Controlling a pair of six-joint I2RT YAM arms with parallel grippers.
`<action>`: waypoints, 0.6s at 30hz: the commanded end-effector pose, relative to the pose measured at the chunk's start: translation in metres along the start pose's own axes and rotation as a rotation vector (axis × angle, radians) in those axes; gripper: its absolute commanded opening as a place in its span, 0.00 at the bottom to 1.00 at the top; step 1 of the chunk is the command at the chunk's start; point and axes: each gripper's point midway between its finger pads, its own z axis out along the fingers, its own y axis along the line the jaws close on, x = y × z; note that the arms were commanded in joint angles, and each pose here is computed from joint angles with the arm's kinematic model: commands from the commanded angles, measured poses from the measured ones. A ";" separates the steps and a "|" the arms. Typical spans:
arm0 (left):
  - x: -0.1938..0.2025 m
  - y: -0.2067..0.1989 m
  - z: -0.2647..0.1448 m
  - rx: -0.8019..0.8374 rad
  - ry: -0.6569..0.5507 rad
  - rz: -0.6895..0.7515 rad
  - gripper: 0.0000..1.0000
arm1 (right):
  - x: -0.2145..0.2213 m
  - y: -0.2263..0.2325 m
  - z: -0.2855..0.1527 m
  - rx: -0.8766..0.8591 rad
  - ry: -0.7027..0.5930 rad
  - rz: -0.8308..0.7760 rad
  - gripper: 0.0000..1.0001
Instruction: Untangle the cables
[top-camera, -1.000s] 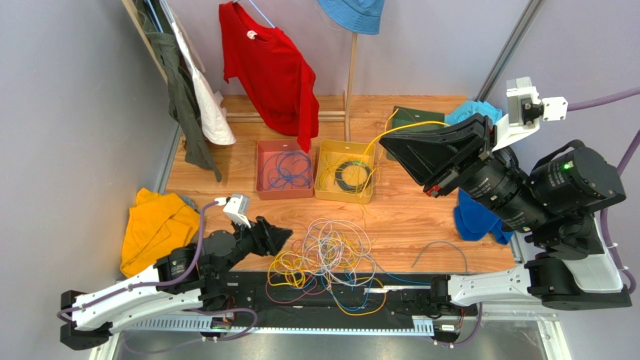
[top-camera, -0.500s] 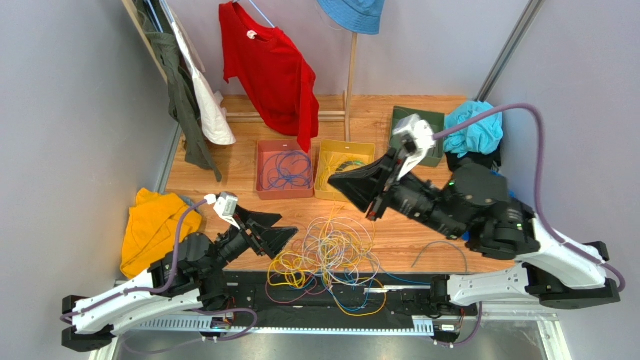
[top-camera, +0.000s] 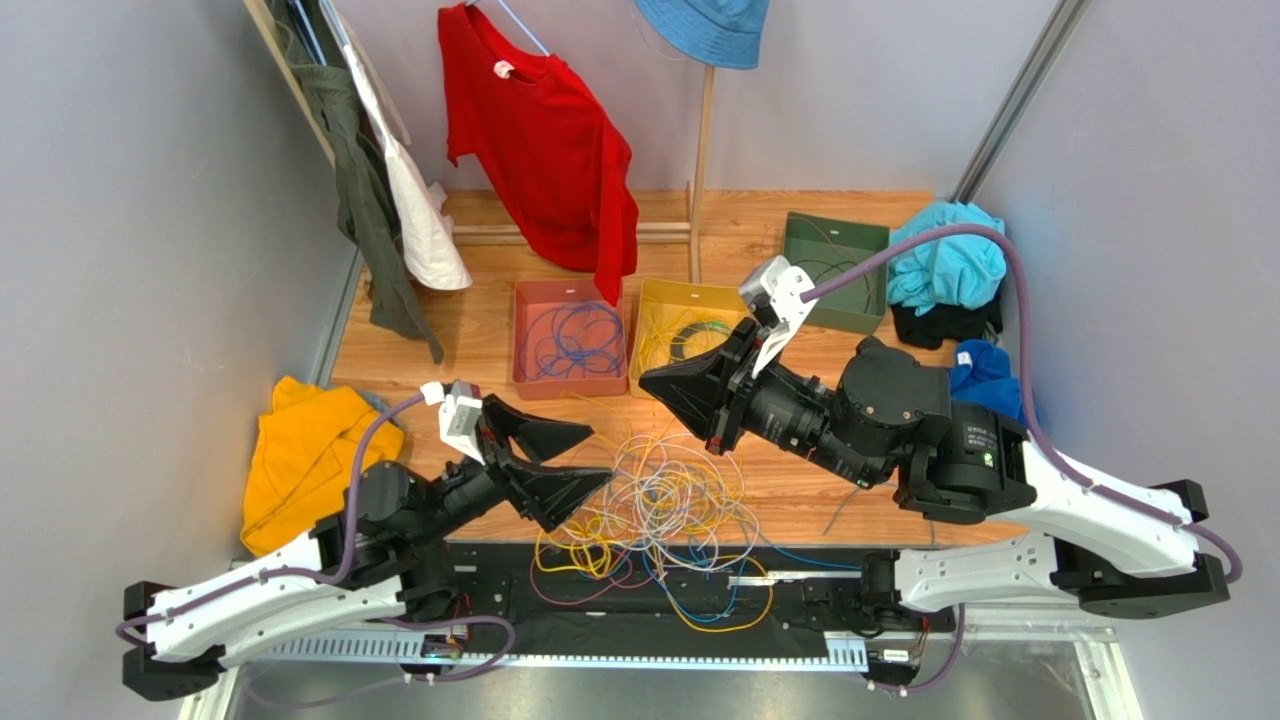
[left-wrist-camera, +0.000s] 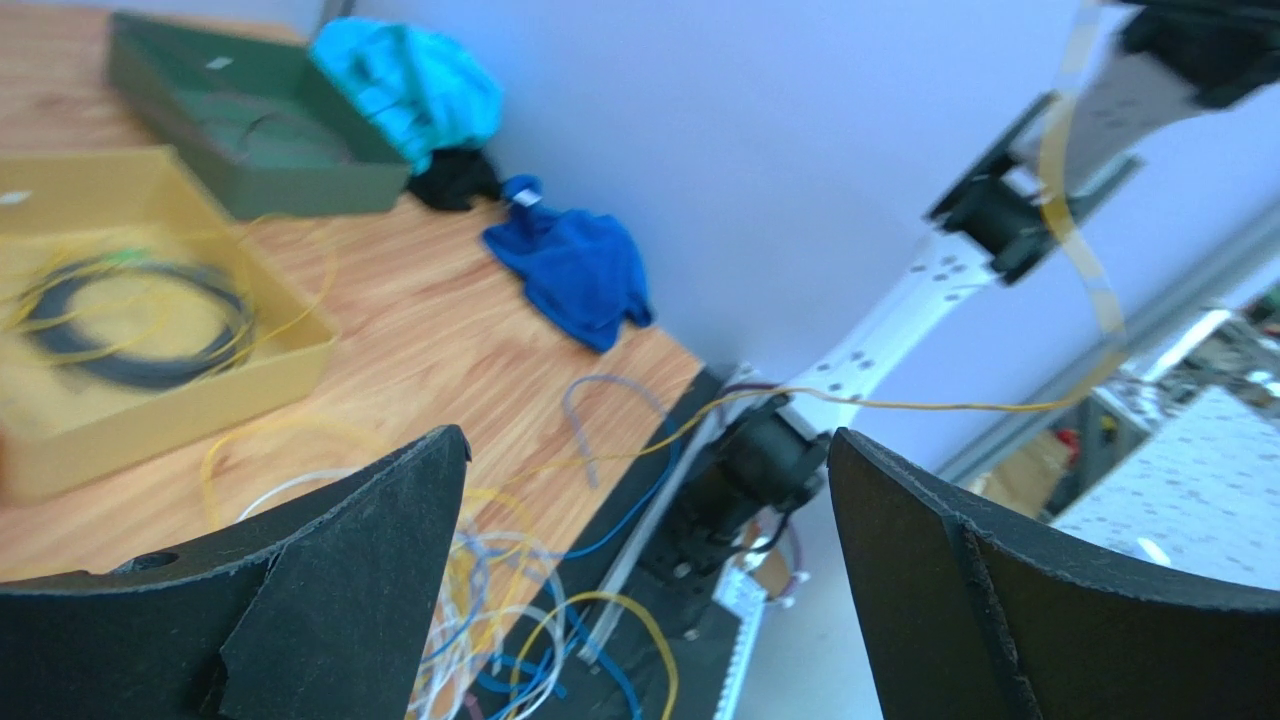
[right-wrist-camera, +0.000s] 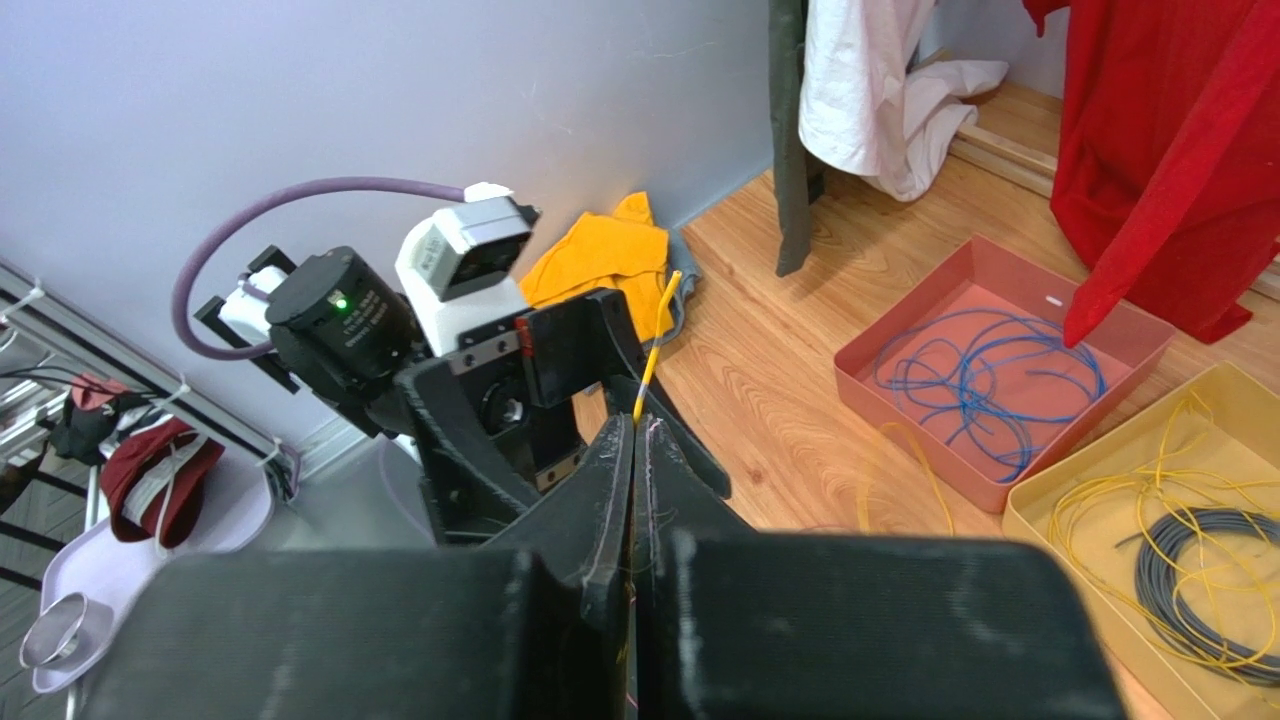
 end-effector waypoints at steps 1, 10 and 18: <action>-0.020 -0.042 0.000 0.229 -0.100 0.006 0.99 | -0.016 -0.002 -0.002 0.016 -0.063 0.007 0.00; -0.005 -0.059 0.004 0.379 -0.122 0.013 0.99 | -0.013 -0.003 0.002 0.027 -0.058 0.006 0.00; -0.023 -0.078 0.002 0.455 -0.173 0.047 0.99 | -0.005 -0.005 0.009 0.040 -0.044 -0.001 0.00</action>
